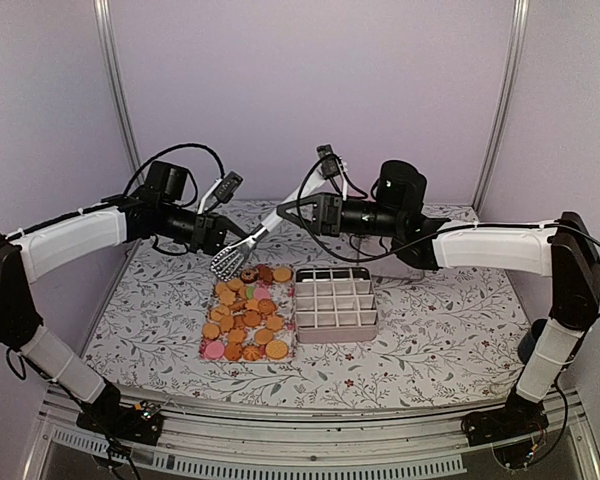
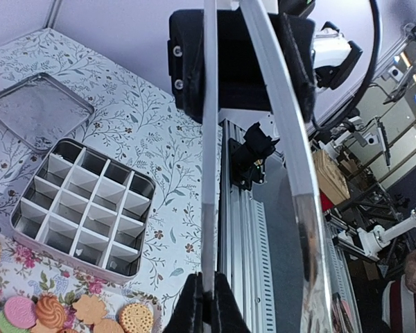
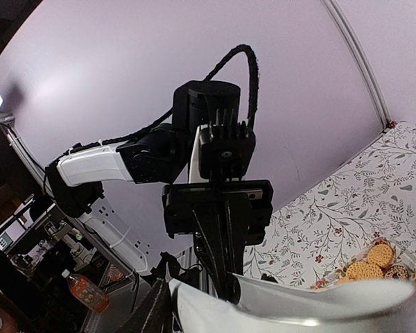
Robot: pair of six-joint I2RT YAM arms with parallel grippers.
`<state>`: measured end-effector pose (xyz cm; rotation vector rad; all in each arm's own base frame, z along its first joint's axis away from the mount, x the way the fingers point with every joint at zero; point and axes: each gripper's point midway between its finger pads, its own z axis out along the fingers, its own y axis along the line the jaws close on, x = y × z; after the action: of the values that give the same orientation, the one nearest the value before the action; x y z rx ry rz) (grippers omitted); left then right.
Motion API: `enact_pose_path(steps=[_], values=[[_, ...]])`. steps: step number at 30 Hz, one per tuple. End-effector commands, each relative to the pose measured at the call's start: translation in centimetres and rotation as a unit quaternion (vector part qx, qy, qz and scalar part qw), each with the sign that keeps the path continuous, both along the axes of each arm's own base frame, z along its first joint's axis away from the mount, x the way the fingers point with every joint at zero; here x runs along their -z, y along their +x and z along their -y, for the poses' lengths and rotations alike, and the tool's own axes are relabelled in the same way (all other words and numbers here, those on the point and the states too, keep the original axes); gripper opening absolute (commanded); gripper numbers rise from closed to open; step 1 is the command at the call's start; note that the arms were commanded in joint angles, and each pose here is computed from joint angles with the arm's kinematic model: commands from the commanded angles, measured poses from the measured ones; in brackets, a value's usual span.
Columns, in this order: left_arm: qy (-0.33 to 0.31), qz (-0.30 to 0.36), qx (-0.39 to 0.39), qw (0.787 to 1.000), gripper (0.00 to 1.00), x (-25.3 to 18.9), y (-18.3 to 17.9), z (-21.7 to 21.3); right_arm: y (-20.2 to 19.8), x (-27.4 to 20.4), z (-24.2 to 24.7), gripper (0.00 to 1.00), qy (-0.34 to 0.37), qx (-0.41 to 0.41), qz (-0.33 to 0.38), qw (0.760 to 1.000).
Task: Pack the cookies
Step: Pass from the left arm to the right, then pick up the fake cookies from the plate.
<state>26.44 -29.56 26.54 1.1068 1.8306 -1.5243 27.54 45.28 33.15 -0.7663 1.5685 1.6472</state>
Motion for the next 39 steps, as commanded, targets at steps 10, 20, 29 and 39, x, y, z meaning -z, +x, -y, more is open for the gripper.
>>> enact_pose_path(steps=[10,20,29,39], values=[[0.036,0.072,-0.068,0.994,0.51,0.9,2.4,-2.0,1.2,-1.1,-0.8,0.31,0.000,0.034,0.014,0.999],[0.130,0.096,-0.224,0.961,0.99,2.9,8.2,-10.7,4.0,0.7,-0.3,0.30,-0.062,0.118,0.056,0.990],[0.234,0.094,-0.305,0.918,0.99,7.5,8.2,-17.6,6.8,4.4,-0.5,0.32,-0.134,0.181,0.088,0.970],[0.292,0.090,-0.349,0.886,0.99,11.3,5.4,-23.2,6.7,9.3,-1.5,0.34,-0.222,0.222,0.134,0.940]])
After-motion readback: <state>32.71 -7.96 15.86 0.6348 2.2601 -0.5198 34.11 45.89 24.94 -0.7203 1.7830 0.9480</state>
